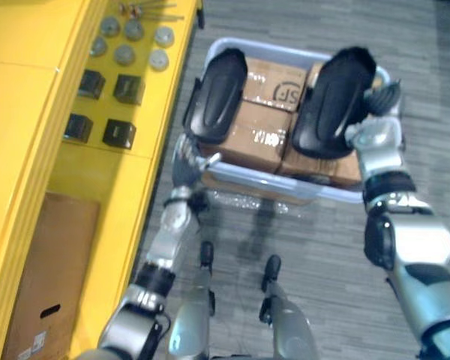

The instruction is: Walk over and take plastic housings, then place them on the shelf

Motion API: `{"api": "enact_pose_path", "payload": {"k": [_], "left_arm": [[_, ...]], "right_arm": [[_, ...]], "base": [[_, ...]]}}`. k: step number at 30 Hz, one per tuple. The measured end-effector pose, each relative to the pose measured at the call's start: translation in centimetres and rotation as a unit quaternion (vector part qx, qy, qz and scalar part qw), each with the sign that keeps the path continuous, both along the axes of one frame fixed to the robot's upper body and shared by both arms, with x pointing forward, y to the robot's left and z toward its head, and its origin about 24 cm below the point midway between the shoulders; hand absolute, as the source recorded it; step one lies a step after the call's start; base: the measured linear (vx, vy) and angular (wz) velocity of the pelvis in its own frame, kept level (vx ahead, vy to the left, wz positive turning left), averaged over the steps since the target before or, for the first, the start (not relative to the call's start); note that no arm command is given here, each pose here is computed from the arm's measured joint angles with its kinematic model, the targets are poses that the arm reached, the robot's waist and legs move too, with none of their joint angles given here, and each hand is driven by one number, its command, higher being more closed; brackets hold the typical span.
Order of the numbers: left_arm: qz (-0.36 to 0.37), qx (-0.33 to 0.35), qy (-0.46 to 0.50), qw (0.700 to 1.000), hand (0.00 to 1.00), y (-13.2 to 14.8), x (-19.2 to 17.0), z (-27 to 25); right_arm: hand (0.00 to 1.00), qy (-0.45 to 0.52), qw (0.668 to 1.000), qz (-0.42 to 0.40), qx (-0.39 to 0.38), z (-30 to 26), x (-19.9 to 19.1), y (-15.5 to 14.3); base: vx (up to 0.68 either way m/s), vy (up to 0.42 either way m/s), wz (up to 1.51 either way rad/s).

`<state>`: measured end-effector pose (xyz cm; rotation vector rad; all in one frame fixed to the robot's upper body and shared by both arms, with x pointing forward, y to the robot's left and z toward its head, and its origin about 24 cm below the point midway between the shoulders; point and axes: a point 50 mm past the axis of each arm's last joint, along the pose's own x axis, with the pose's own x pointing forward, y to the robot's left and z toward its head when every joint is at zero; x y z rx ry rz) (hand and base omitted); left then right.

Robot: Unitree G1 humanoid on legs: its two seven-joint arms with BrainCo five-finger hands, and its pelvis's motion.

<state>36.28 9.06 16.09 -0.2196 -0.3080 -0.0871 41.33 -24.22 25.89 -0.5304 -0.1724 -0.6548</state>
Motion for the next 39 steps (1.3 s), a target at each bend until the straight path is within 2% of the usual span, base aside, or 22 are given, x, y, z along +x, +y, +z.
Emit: {"api": "enact_pose_path", "payload": {"k": [8,13,18,27,39], "left_arm": [[-0.07,0.08,-0.016,0.994,0.0,-3.2,2.7,4.6],[-0.071,0.101,-0.026,0.992,0.0,-3.6,3.5,6.7],[-0.069,0.122,0.005,0.99,0.0,-3.8,4.0,5.6],[-0.06,0.101,0.047,0.992,0.0,-4.8,4.5,4.6],[-0.056,0.067,0.067,0.994,0.0,-4.9,4.7,4.5]], "right_arm": [[1.0,-0.029,0.999,0.022,-0.029,3.1,0.2,1.7],[1.0,-0.052,0.996,0.039,-0.061,5.1,0.2,3.1],[1.0,-0.058,0.993,0.065,-0.08,5.1,0.4,5.0],[1.0,-0.078,0.983,0.096,-0.136,5.5,0.4,8.2],[1.0,-0.084,0.967,0.126,-0.205,5.0,0.2,11.0]], "base": [[0.04,-0.018,0.02],[0.03,-0.011,0.02],[0.0,0.0,0.0],[-0.02,-0.01,-0.05],[0.01,-0.009,-0.04]]}}
